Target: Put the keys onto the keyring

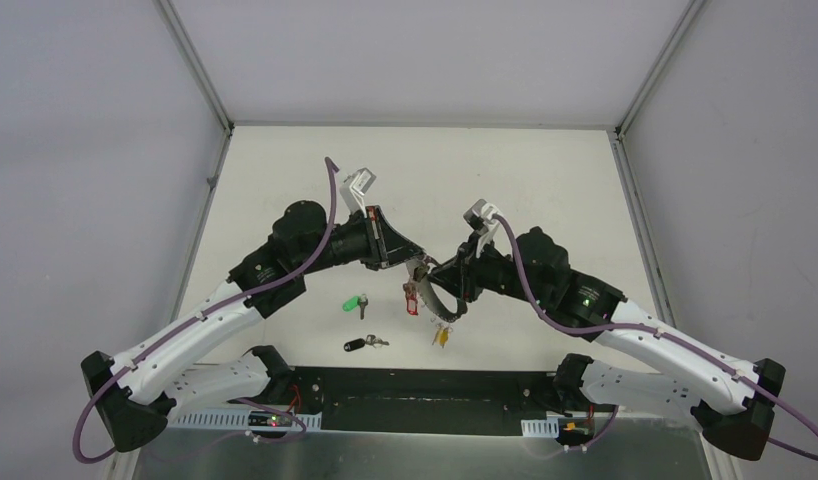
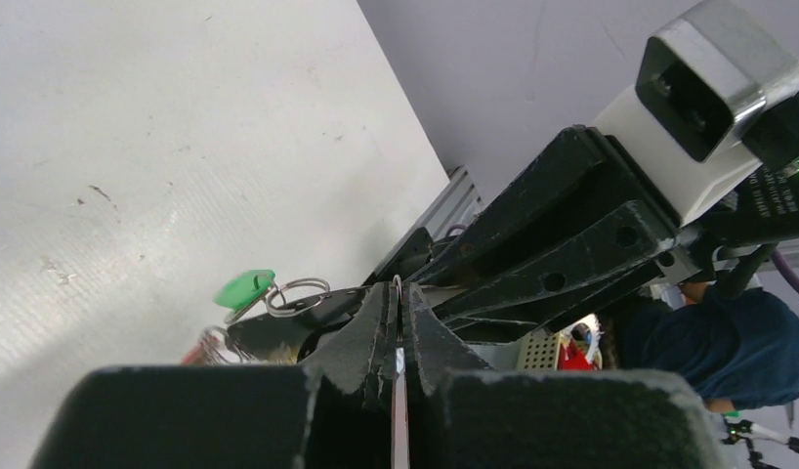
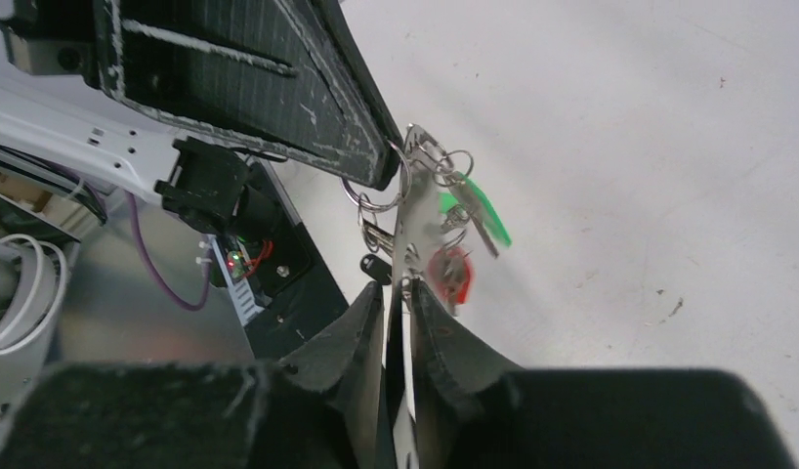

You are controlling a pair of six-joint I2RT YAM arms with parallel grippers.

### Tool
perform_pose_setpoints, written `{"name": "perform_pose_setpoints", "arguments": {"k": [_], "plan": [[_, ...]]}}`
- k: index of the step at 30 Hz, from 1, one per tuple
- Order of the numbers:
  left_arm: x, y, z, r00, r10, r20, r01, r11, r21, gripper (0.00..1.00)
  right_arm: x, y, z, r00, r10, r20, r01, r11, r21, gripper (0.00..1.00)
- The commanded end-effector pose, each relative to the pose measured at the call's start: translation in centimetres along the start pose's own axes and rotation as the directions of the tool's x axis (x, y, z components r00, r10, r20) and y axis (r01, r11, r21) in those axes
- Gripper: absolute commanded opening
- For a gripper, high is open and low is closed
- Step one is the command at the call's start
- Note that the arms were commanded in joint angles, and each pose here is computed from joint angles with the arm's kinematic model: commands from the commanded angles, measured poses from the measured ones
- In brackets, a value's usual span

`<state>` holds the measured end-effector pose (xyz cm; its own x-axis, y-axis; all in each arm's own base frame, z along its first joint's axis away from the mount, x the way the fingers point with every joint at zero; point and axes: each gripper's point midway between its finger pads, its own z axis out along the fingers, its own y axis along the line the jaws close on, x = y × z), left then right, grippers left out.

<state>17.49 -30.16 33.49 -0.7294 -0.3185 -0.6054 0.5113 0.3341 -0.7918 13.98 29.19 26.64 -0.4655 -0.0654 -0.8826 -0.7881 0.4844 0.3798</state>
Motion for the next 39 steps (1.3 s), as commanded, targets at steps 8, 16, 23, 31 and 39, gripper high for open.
{"name": "perform_pose_setpoints", "arguments": {"k": [8, 16, 23, 31, 39], "plan": [[0.4, -3.2, -2.6, 0.957, 0.245, -0.157, -0.239, 0.969, 0.057, 0.0, -3.9, 2.7, -1.8, 0.974, -0.198, 0.106, 0.211, 0.969, -0.126, 0.63], [1.6, -5.0, -4.5, 0.882, 0.425, -0.201, -0.387, 0.899, 0.206, 0.0, -5.0, 5.9, -3.7, 0.866, -0.416, 0.278, 0.491, 0.812, -0.314, 0.61], [2.3, -6.5, -6.3, 0.787, 0.601, -0.142, -0.526, 0.773, 0.356, 0.0, -5.7, 8.0, -4.0, 0.829, -0.422, 0.368, 0.55, 0.736, -0.396, 0.45], [2.9, -7.9, -7.1, 0.713, 0.7, -0.053, -0.597, 0.644, 0.478, 0.0, -5.7, 9.5, -2.4, 0.857, -0.379, 0.347, 0.512, 0.693, -0.507, 0.3], [2.8, -7.8, -7.1, 0.7, 0.714, -0.023, -0.622, 0.624, 0.473, 0.0, -5.8, 10.0, -1.8, 0.873, -0.352, 0.337, 0.485, 0.683, -0.545, 0.31]]}}
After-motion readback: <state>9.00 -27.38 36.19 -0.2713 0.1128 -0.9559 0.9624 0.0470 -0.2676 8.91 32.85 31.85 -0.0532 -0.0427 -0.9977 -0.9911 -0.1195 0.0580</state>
